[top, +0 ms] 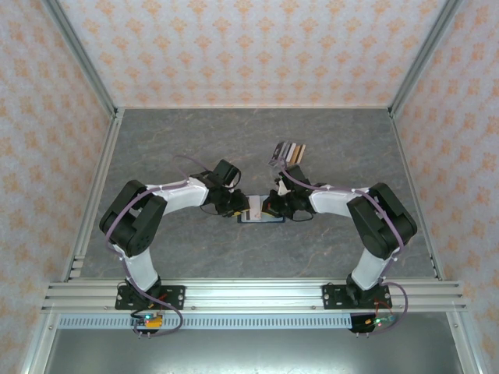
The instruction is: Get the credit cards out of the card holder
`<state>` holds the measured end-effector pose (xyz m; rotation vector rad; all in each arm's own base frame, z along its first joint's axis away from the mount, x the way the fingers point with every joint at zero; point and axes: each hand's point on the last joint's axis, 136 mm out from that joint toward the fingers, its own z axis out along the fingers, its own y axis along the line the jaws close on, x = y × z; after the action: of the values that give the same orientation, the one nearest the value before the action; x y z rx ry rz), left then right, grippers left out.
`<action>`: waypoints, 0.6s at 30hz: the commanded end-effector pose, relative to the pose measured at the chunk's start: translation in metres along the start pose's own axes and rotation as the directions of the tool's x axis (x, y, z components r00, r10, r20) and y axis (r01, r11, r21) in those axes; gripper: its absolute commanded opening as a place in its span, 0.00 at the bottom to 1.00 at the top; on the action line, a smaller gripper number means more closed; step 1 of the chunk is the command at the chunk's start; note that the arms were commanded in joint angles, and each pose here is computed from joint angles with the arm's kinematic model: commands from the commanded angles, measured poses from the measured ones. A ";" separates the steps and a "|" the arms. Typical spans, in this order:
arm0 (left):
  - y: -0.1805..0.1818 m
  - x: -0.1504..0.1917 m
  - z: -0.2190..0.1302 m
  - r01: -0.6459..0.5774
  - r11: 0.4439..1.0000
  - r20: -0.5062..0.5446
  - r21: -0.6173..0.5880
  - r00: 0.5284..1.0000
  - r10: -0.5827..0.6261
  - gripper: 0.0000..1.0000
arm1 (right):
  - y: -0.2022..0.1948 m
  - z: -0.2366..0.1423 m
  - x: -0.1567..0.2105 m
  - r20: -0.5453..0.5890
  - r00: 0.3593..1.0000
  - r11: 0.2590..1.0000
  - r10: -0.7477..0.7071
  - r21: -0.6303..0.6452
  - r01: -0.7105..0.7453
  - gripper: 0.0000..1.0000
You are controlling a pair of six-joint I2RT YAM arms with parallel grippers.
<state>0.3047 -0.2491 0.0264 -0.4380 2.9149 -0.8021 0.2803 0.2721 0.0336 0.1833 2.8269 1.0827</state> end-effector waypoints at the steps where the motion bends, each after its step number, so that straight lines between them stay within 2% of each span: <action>1: -0.003 0.003 -0.004 -0.016 1.000 -0.006 -0.007 1.000 0.016 0.25 | 0.000 -0.004 -0.003 0.021 1.000 1.000 -0.019 0.002 0.019 0.08; 6: 0.000 0.003 -0.002 -0.012 1.000 -0.010 -0.014 1.000 0.012 0.24 | 0.006 -0.001 0.002 -0.012 1.000 0.999 -0.028 -0.035 0.028 0.18; 18: 0.003 0.005 0.002 -0.006 1.000 -0.020 -0.014 1.000 0.006 0.21 | 0.003 0.009 0.004 -0.052 0.998 0.999 -0.024 -0.044 0.022 0.19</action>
<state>0.3046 -0.2491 0.0262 -0.4382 2.9157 -0.8020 0.2741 0.2779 0.0289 0.1505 2.8519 1.1405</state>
